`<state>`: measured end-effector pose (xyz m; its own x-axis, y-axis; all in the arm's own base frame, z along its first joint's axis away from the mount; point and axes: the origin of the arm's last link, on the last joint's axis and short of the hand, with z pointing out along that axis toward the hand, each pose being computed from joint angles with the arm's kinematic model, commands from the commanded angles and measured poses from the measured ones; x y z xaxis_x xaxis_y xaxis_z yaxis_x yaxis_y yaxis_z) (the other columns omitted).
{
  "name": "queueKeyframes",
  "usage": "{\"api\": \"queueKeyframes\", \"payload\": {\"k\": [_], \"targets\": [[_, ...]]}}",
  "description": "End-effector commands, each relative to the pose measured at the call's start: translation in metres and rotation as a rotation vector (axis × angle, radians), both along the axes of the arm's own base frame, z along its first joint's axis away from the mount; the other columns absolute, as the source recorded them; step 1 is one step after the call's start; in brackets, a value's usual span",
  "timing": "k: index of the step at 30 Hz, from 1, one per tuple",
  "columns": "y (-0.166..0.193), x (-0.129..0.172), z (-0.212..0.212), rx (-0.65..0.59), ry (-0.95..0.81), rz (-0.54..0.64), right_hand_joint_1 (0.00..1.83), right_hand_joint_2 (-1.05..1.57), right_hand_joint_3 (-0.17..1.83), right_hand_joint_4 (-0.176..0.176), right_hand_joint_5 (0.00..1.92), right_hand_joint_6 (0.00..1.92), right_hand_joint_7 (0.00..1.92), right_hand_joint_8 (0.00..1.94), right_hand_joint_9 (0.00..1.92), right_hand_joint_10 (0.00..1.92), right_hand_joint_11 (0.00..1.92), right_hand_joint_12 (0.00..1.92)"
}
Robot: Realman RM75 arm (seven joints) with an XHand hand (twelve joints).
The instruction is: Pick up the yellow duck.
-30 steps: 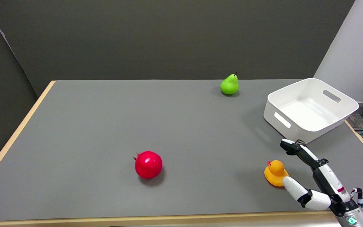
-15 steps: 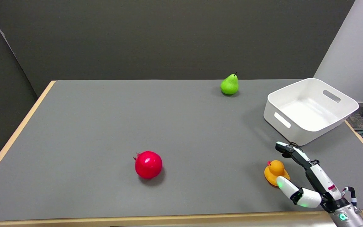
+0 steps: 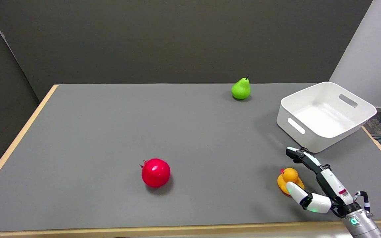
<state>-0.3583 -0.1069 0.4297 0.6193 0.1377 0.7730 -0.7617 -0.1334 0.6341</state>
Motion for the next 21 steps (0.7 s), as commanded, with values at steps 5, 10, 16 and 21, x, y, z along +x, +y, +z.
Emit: {"api": "queueKeyframes", "payload": {"k": [5,10,16,21], "targets": [[0.007,-0.016,0.0,-0.016,0.029,-0.055,0.65,0.64,0.86,-0.074,0.18,0.38,0.25,0.41,0.13,0.78,0.0,1.19],[0.003,-0.013,0.0,-0.003,0.039,-0.023,0.84,0.66,0.94,-0.075,0.18,0.38,0.27,0.48,0.24,0.85,0.06,1.23],[-0.002,-0.009,-0.004,-0.02,0.032,0.03,1.08,0.73,0.94,-0.083,0.22,0.43,0.29,0.86,0.36,1.23,0.1,1.51],[-0.002,-0.005,-0.004,-0.05,0.032,0.084,1.17,1.04,0.64,-0.099,0.27,0.91,0.31,1.67,0.31,1.83,0.0,1.82]]}}
